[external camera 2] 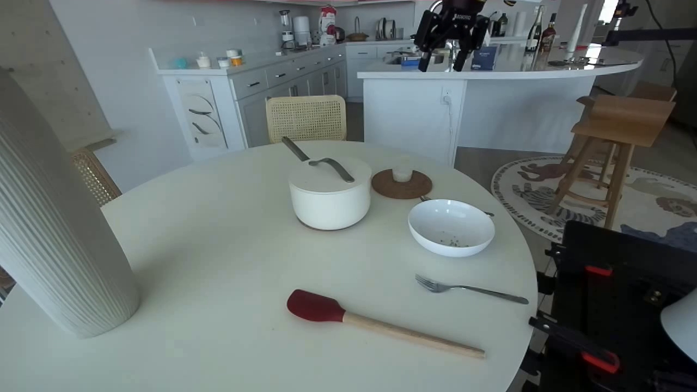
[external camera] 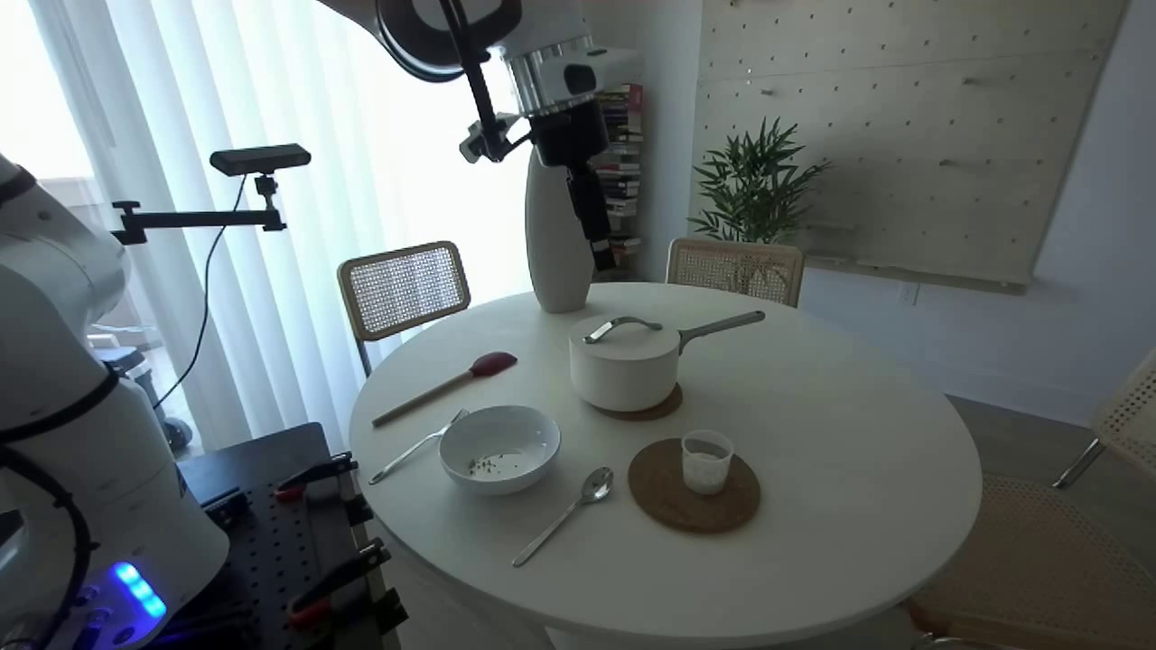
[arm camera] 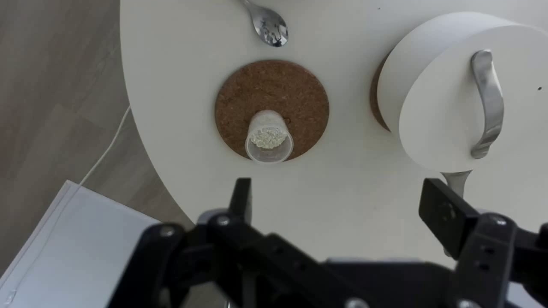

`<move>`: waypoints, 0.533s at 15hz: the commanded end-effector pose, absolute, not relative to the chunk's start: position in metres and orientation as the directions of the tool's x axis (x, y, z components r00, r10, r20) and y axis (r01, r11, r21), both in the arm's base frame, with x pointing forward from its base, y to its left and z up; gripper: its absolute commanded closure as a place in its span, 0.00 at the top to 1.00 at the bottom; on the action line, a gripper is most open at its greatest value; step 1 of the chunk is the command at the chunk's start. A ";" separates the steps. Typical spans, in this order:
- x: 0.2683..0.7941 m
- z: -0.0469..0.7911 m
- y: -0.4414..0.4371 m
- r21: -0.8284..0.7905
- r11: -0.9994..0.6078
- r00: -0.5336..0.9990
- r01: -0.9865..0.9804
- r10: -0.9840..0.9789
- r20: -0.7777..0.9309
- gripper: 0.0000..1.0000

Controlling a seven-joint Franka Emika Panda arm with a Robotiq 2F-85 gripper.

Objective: Take the clear cup and place it at the left side of the white pot

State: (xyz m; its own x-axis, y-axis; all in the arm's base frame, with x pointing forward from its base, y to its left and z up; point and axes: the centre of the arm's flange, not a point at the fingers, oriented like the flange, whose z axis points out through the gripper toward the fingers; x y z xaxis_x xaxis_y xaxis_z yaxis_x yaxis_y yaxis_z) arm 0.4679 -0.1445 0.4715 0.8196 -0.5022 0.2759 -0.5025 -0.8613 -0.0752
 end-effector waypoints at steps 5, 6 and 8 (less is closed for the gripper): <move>0.500 0.434 -0.197 -0.100 -0.799 0.765 -0.593 -0.598 0.242 1.00; 0.503 0.427 -0.205 -0.098 -0.791 0.758 -0.604 -0.608 0.235 1.00; 0.509 0.416 -0.220 -0.103 -0.780 0.750 -0.617 -0.622 0.225 1.00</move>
